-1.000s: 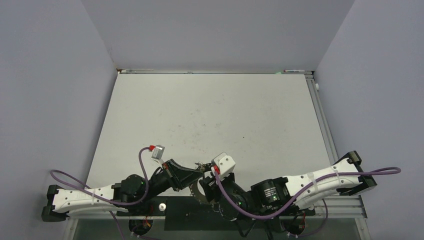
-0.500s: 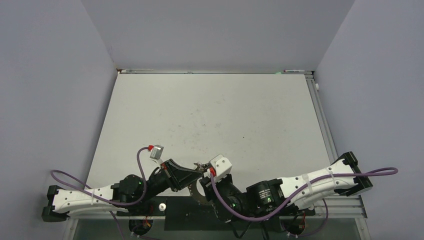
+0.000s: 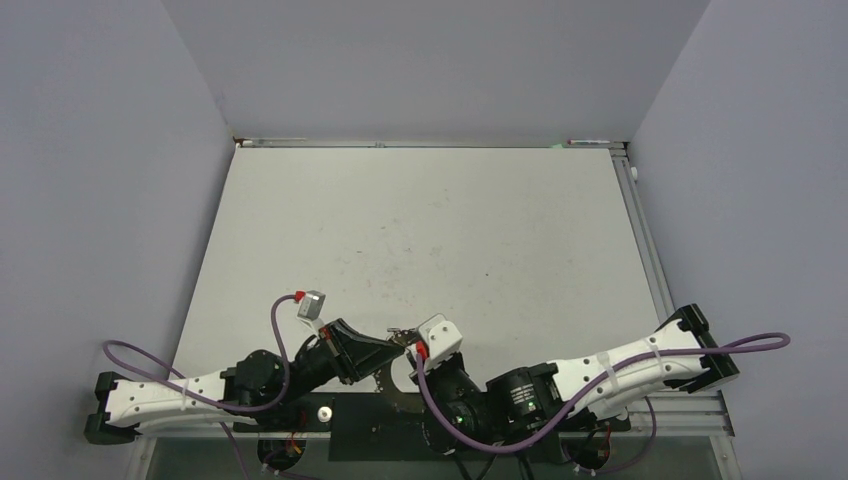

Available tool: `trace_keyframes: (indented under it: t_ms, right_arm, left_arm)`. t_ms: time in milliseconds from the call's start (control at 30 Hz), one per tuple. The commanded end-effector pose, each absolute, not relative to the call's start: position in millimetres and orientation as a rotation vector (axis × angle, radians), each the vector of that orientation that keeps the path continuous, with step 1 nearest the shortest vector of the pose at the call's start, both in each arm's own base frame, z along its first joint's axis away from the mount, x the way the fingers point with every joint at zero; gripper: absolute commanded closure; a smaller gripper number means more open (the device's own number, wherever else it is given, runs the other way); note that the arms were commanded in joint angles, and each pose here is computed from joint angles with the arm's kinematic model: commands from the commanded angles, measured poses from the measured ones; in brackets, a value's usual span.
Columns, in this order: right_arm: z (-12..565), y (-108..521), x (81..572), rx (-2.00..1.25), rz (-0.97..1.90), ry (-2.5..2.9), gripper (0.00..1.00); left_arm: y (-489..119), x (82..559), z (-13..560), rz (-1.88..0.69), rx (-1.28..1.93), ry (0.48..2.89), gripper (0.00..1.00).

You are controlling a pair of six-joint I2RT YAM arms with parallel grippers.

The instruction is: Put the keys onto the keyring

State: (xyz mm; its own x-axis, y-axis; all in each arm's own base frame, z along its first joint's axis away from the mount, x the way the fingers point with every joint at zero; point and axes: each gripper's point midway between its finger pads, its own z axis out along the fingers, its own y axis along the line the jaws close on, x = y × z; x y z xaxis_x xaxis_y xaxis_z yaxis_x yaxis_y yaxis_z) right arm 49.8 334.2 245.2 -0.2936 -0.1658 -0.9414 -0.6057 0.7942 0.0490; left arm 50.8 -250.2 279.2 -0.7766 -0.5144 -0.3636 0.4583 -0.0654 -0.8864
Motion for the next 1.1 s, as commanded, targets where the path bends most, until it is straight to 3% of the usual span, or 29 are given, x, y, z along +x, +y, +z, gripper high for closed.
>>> trace_keyframes:
  t_ms: [0,633,1067]
  right_arm:
    - [268.1,332.9,49.0,-0.526,0.526,1.85,0.95]
    - [300.8,324.8,42.5,-0.548,0.586,1.905,0.95]
    - [315.1,314.2,68.6,-0.511,0.553,1.883,0.95]
  left_arm:
    - [-242.8,47.0,299.0,-1.986,-0.087,1.484,1.0]
    - [-245.4,44.6,295.5,-1.976,-0.059,1.505,1.0]
    - [-248.0,41.2,297.7,-1.981,-0.031,1.509,1.0]
